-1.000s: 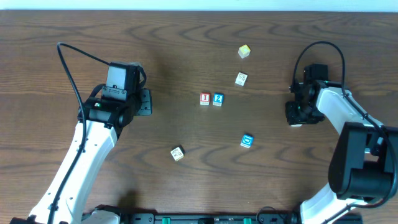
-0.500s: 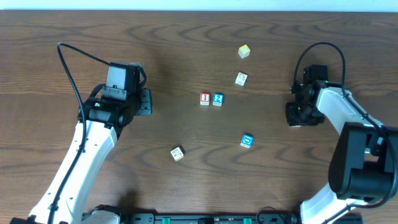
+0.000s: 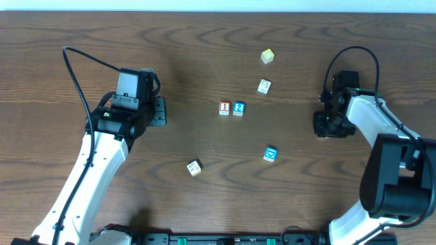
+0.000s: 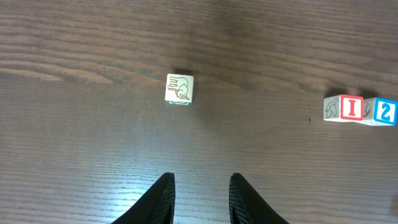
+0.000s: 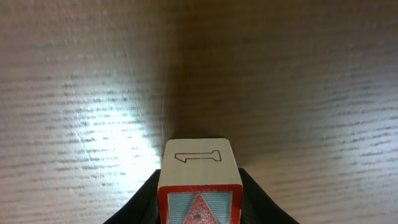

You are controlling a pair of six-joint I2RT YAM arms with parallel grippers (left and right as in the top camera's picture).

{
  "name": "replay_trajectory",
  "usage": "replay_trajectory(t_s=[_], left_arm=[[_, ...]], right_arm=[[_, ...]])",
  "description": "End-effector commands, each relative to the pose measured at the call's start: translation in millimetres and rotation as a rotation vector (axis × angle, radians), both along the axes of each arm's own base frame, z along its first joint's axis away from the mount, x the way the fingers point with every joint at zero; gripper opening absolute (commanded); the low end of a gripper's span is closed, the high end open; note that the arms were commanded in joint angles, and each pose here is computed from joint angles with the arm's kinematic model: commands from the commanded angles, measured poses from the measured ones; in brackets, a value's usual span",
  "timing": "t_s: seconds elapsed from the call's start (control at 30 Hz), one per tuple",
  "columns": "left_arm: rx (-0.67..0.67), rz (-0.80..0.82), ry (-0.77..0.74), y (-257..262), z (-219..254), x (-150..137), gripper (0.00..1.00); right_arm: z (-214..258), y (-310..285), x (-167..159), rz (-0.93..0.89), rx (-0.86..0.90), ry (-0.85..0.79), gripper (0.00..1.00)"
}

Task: Spell out Ai2
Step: 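Move the right gripper to the red 'A' block and grasp it, then lift the red 'A' block and carry it toward the 'I2' blocks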

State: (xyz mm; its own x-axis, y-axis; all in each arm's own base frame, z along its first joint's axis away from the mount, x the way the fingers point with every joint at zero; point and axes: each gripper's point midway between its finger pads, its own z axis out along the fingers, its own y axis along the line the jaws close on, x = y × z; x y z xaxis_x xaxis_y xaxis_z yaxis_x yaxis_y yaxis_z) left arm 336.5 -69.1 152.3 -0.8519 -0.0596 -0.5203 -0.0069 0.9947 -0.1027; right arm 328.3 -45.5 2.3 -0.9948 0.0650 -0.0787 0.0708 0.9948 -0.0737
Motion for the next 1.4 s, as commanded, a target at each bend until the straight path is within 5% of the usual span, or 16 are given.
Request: replay_trajectory(t_s=[0.0, 0.17, 0.4, 0.7, 0.83, 1.37], left_arm=[[0.009, -0.007, -0.006, 1.6, 1.8, 1.3, 0.30], [0.023, 0.023, -0.010, 11.7, 5.1, 1.5, 0.21], [0.032, 0.141, -0.054, 59.8, 29.0, -7.4, 0.24], [0.013, 0.263, -0.056, 105.2, 46.2, -38.3, 0.21], [0.004, 0.273, -0.081, 107.3, 53.9, -42.4, 0.22], [-0.007, 0.268, -0.093, 105.5, 56.0, -40.4, 0.25]], right_arm=[[1.5, 3.3, 11.4, -0.020, 0.018, -0.038, 0.27], [7.6, 26.7, 31.3, 0.004, 0.051, -0.107, 0.22], [52.6, 101.6, 75.0, 0.112, 0.087, -0.236, 0.03], [149.3, 260.4, 113.3, 0.255, 0.312, -0.499, 0.01], [159.3, 324.0, 109.3, 0.331, 0.480, -0.444, 0.02], [85.9, 370.0, 74.9, 0.241, 0.300, -0.135, 0.01]])
